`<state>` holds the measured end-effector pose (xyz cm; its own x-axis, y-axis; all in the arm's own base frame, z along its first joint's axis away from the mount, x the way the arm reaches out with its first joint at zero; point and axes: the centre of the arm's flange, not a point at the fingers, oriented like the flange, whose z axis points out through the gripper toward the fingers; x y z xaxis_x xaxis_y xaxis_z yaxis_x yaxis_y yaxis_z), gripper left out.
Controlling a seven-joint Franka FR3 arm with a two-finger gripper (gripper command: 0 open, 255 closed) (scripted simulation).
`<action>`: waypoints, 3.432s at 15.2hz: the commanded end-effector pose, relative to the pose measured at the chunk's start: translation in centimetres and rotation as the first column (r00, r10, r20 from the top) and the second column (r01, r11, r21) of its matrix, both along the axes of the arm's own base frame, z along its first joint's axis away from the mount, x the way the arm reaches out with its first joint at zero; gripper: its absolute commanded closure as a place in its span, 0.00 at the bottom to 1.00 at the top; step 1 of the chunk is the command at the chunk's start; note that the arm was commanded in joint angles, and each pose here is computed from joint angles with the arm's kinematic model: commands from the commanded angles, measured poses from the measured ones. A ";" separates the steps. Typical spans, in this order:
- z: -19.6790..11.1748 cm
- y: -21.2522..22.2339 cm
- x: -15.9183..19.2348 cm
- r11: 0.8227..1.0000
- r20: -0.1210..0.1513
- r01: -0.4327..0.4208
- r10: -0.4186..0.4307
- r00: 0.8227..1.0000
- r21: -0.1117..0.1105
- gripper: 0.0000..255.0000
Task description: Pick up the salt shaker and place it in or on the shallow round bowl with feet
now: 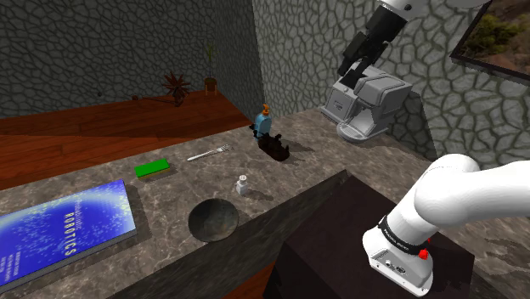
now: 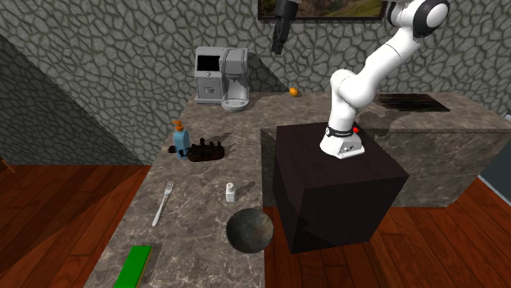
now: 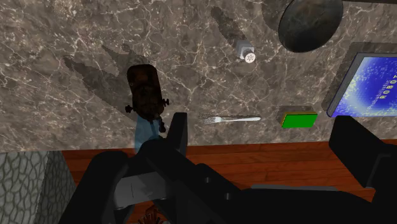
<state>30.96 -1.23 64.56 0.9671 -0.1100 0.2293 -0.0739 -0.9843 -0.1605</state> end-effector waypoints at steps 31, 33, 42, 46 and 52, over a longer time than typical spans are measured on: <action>-35.6 13.7 11.8 0.994 0.046 0.007 -0.002 0.999 -0.112 0.00; -38.0 14.4 12.7 0.993 0.049 0.008 -0.002 0.999 -0.119 0.00; -48.9 17.7 16.6 0.988 0.063 0.011 -0.001 0.998 -0.152 0.00; -53.0 18.6 18.1 0.987 0.067 0.012 -0.001 0.998 -0.163 0.00; -56.0 18.6 19.1 0.987 0.067 0.012 -0.001 0.998 -0.163 0.00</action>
